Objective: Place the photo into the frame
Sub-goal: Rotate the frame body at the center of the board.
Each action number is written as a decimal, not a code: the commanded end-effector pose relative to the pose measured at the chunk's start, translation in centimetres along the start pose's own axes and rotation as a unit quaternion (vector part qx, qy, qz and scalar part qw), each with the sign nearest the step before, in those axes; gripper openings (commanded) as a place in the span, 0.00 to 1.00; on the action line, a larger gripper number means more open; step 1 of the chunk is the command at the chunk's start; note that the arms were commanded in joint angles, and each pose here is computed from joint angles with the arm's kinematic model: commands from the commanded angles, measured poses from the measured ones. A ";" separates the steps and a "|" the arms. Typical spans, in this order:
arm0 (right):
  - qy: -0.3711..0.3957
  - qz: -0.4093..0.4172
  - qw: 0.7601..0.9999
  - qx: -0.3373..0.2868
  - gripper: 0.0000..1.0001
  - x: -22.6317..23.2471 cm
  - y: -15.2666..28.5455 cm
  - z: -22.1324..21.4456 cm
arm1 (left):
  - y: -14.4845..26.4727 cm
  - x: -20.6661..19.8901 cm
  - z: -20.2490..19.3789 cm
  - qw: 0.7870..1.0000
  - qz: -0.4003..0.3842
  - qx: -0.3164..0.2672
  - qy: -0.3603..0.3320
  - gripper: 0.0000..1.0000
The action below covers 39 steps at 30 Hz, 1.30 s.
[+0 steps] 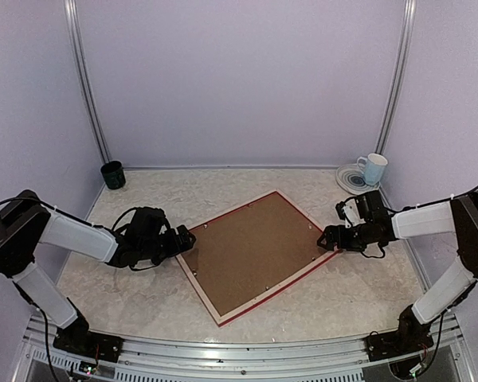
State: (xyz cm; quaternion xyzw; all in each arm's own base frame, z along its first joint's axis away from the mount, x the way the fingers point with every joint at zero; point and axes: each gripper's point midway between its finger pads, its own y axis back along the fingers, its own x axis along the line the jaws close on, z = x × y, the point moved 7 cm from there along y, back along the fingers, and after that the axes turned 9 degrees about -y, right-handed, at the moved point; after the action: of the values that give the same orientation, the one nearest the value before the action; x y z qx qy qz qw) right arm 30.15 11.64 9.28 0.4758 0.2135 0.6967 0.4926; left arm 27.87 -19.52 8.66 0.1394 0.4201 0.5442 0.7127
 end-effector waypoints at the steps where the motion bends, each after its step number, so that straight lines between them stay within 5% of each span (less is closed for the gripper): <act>1: 0.012 0.064 0.998 0.015 0.96 2.5 1.0 -1.2 | -1.2 -0.1 -1.9 0.997 -0.029 0.075 0.000 0.99; 39: 0.030 0.079 0.995 0.060 0.95 6.5 3.5 -8.3 | -8.0 0.5 3.2 0.997 -0.026 0.075 0.017 0.99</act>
State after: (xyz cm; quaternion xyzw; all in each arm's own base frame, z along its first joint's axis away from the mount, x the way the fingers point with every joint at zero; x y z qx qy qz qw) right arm 21.24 15.34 9.87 0.4973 0.2544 0.7012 0.4431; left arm 37.83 -20.06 8.64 0.1101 0.4126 0.5498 0.7179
